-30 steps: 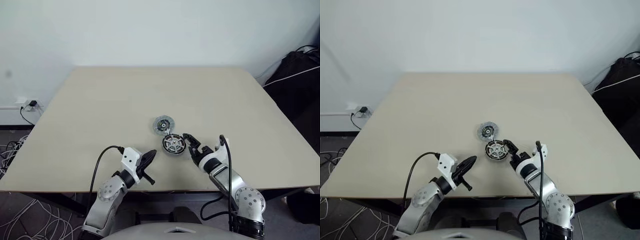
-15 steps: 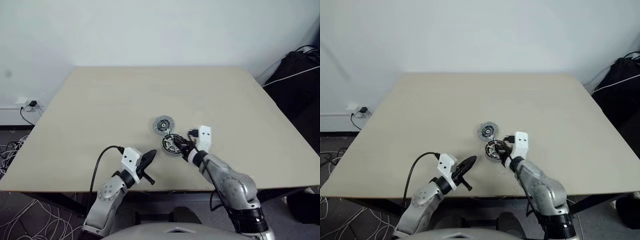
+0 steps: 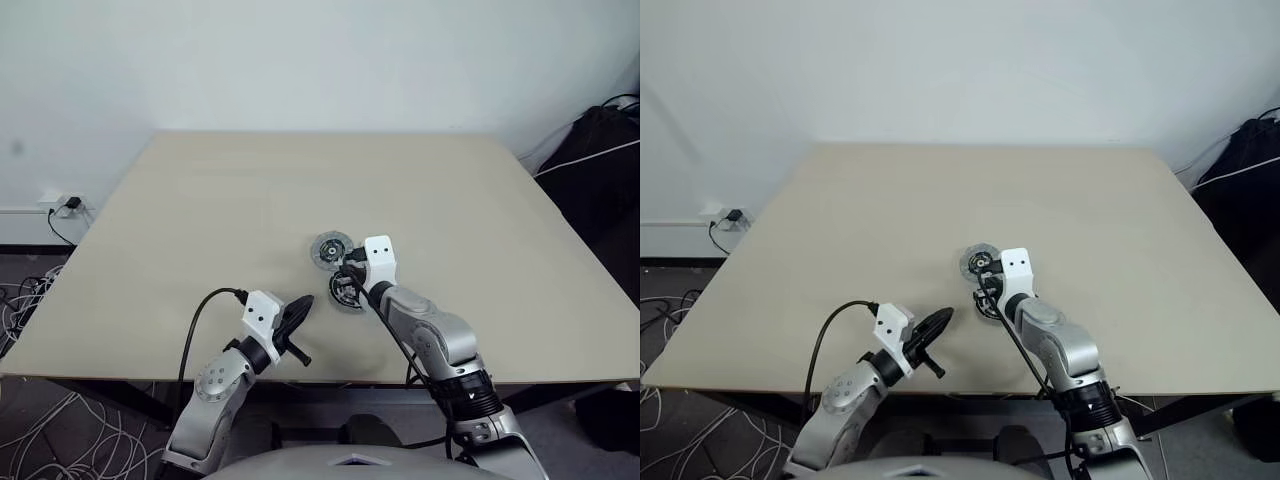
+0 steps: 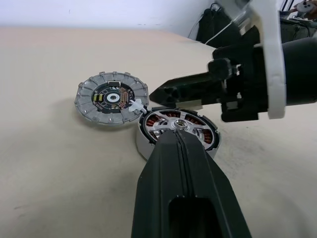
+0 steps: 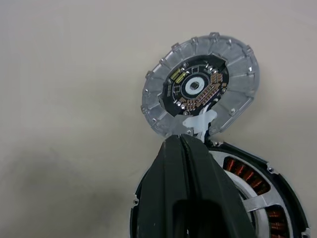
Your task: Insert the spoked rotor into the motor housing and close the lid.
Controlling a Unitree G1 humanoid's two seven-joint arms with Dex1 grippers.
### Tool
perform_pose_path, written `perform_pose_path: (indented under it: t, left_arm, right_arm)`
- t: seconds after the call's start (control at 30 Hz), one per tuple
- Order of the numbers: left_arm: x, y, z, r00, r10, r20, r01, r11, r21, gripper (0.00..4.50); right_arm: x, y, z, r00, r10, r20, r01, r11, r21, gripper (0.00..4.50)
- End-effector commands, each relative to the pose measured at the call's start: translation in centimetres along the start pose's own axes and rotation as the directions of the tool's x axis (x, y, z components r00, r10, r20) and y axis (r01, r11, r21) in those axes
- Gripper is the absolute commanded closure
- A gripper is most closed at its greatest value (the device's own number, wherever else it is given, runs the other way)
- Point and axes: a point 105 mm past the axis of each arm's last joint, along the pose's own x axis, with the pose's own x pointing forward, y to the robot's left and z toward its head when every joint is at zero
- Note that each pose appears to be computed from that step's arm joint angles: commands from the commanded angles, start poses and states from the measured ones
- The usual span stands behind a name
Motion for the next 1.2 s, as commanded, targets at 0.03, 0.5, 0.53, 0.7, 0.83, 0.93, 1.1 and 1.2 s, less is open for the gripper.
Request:
perform_pose_path:
  t: [0.03, 0.5, 0.53, 0.7, 0.83, 0.93, 1.1, 1.2]
  left_arm:
    - [0.2, -0.4, 1.6, 0.998, -0.003, 0.055, 0.003, 1.000, 0.008, 4.50]
    - [0.5, -0.7, 2.4, 0.998, -0.016, 0.055, 0.015, 1.000, 0.008, 4.50]
    - [0.5, -0.7, 2.4, 0.998, -0.016, 0.054, 0.016, 1.000, 0.008, 4.50]
    - [0.4, -0.6, 2.0, 0.999, -0.017, 0.049, 0.017, 1.000, 0.001, 4.50]
    - [0.6, -0.6, 1.6, 0.999, -0.016, 0.048, 0.016, 1.000, -0.003, 4.50]
    - [0.6, -0.5, 1.3, 0.999, -0.011, 0.049, 0.011, 1.000, -0.005, 4.50]
    - [0.6, -0.5, 1.1, 0.998, 0.000, 0.058, 0.001, 1.000, -0.012, 4.50]
    - [0.7, -0.6, 1.0, 0.998, 0.004, 0.063, -0.003, 1.000, -0.015, 4.50]
  right_arm:
    - [-0.1, -0.5, -0.1, 1.000, -0.018, -0.002, 0.018, 1.000, 0.006, 4.45]
    - [-1.3, 1.0, 1.5, 0.994, 0.062, 0.088, -0.061, 0.998, -0.022, 4.45]
    - [-1.7, 1.3, 2.2, 0.991, 0.083, 0.108, -0.077, 0.995, -0.061, 4.45]
    - [-3.0, 1.9, 2.4, 0.987, 0.163, -0.008, -0.156, 0.923, -0.352, 4.45]
    - [-3.4, 1.4, 2.1, 0.981, 0.161, -0.108, -0.193, 0.867, -0.459, 3.84]
    - [-3.6, 1.1, 1.9, 0.968, 0.174, -0.180, -0.244, 0.822, -0.514, 2.91]
    - [-4.0, 0.6, 1.2, 0.938, 0.173, -0.300, -0.330, 0.712, -0.619, 1.59]
    - [-4.3, 0.4, 1.2, 0.916, 0.177, -0.361, -0.384, 0.650, -0.656, 1.59]
